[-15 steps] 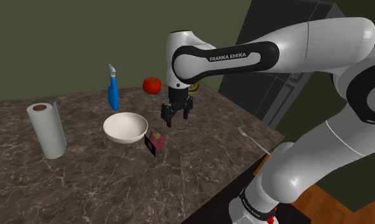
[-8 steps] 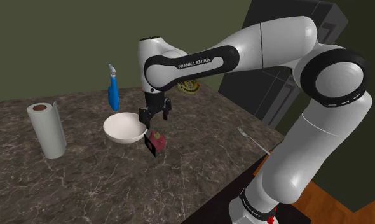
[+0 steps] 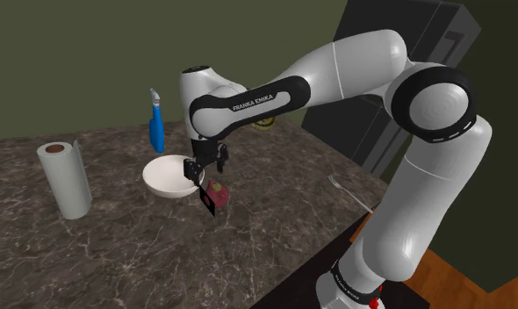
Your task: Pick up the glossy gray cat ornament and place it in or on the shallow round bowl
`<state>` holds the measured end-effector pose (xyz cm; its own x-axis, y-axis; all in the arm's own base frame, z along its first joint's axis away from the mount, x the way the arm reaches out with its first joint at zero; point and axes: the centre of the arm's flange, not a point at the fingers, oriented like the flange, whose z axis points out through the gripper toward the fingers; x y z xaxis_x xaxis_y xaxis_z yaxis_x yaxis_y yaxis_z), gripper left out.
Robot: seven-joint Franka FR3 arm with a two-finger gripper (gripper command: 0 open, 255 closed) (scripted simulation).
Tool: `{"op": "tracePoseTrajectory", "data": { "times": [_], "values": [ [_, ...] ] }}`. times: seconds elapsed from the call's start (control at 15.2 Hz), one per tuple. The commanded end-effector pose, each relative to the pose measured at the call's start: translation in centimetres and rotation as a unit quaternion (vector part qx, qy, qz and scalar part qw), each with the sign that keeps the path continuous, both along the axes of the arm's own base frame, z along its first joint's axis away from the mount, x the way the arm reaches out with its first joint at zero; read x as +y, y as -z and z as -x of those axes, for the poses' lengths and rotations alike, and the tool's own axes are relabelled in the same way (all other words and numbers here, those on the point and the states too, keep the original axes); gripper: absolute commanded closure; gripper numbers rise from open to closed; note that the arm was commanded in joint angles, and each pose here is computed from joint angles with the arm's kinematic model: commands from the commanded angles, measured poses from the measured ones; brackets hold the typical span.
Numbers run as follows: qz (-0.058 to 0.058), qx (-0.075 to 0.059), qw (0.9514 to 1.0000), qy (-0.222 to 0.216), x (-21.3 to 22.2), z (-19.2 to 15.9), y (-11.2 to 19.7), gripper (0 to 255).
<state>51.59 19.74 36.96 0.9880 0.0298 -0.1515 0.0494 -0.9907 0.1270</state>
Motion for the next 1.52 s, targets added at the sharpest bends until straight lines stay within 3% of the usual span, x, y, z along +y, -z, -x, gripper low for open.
{"op": "tracePoseTrajectory", "data": {
  "times": [0.0,0.53,0.59,1.19,1.45],
  "values": [
    [0.0,0.0,1.0,0.0,-0.1,0.1,1.1,0],
    [0.0,0.0,1.0,0.0,-0.1,0.1,1.4,0],
    [0.0,0.0,1.0,0.0,-0.1,0.1,1.4,255],
    [0.0,0.0,1.0,0.0,-0.1,0.1,1.4,255],
    [0.0,0.0,1.0,0.0,-0.1,0.1,-0.7,255]
  ]
}}
